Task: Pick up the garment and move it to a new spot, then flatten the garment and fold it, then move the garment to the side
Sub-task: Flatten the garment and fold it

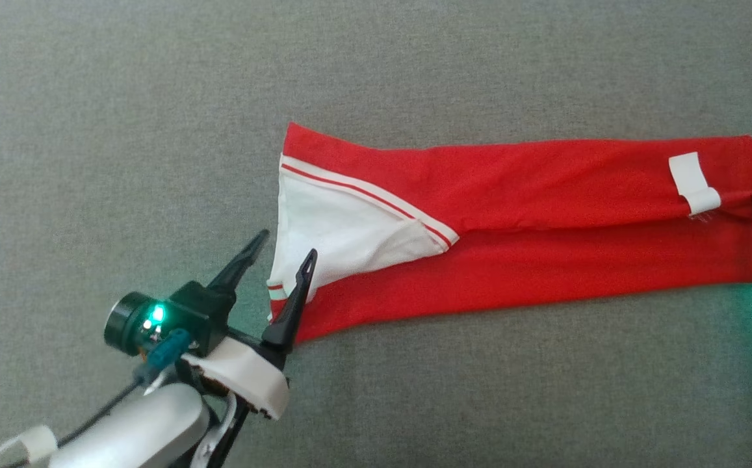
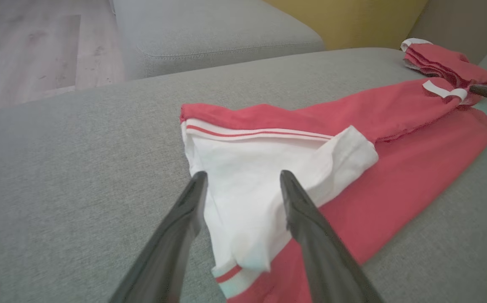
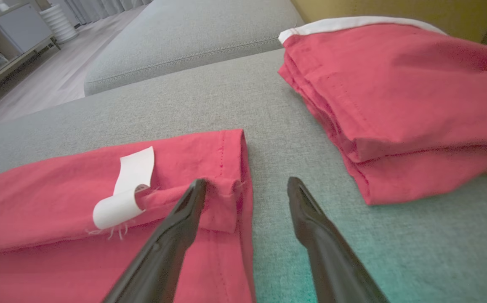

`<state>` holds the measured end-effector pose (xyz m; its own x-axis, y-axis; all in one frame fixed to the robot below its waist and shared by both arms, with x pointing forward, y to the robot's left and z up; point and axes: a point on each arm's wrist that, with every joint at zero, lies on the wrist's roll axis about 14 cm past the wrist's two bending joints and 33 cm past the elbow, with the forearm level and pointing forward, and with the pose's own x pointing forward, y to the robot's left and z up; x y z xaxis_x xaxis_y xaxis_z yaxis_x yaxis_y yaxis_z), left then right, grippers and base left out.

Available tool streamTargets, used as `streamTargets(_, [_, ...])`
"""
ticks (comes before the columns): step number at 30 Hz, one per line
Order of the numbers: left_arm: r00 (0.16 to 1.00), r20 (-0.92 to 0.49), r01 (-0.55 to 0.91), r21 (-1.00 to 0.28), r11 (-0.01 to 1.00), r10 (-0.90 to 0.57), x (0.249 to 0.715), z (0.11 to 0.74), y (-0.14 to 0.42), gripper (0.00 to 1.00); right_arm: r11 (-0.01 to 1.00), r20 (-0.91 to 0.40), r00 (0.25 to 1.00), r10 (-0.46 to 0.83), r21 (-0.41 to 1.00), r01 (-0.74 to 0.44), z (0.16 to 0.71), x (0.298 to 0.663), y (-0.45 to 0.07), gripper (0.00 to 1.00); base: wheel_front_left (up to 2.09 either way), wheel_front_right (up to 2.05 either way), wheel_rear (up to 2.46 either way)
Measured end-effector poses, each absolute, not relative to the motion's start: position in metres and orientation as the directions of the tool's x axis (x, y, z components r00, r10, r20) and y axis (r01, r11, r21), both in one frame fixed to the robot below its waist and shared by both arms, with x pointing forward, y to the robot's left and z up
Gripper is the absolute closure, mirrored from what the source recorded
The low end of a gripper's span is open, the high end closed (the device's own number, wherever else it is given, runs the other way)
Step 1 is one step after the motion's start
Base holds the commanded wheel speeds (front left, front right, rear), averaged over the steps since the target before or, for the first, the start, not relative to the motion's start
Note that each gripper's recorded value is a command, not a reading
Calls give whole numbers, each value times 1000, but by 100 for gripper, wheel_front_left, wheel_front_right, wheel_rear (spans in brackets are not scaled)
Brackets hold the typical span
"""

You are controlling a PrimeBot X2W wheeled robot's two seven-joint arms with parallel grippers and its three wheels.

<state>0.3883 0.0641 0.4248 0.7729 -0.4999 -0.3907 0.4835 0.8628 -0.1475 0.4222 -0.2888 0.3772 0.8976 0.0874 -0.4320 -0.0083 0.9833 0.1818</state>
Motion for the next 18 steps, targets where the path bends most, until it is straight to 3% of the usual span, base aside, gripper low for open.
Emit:
streamTargets(9, [927, -258, 266, -63, 962, -273, 397, 436, 83, 0, 971, -396, 918, 38, 233, 60, 385, 404, -290, 0, 0, 0, 0])
streamTargets(18, [985, -111, 127, -41, 991, -131, 378, 467, 90, 0, 976, -394, 919, 7, 202, 79, 387, 430, -291, 0, 0, 0, 0])
